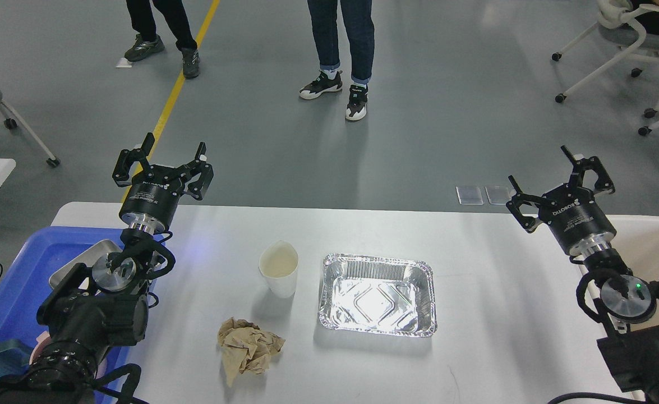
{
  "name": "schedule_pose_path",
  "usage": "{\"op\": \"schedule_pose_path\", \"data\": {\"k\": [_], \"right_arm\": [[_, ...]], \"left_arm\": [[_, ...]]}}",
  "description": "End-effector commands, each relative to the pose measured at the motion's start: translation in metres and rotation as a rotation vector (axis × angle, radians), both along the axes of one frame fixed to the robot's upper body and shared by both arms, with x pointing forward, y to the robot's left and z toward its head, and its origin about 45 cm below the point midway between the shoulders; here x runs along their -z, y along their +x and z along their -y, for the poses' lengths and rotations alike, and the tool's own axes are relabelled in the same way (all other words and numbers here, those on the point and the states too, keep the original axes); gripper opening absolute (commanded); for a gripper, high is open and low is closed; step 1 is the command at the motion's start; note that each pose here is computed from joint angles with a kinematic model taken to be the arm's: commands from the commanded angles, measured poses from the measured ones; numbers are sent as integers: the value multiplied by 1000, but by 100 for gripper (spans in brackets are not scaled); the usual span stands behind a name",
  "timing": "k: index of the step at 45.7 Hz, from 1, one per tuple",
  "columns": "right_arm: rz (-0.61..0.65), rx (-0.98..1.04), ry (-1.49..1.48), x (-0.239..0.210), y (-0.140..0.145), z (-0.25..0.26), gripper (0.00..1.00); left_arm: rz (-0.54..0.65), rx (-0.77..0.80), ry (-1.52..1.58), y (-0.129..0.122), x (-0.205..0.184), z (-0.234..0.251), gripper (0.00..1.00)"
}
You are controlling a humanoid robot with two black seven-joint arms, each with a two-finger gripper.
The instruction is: Tidy desktop
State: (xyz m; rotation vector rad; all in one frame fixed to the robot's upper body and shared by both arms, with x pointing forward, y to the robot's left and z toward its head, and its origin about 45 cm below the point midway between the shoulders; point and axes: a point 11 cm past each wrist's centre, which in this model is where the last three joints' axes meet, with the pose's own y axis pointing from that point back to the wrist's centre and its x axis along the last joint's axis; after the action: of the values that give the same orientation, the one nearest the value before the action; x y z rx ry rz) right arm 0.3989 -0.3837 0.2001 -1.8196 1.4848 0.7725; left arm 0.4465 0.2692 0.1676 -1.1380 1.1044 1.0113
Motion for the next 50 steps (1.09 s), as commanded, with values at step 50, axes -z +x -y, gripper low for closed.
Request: {"op": "schedule_pose_path", "data": {"k": [50], "right_arm": [[-67,-403,-673,0,-34,-17,100]], "left_arm": [[-32,-3,1,-9,13,-3,97]]}}
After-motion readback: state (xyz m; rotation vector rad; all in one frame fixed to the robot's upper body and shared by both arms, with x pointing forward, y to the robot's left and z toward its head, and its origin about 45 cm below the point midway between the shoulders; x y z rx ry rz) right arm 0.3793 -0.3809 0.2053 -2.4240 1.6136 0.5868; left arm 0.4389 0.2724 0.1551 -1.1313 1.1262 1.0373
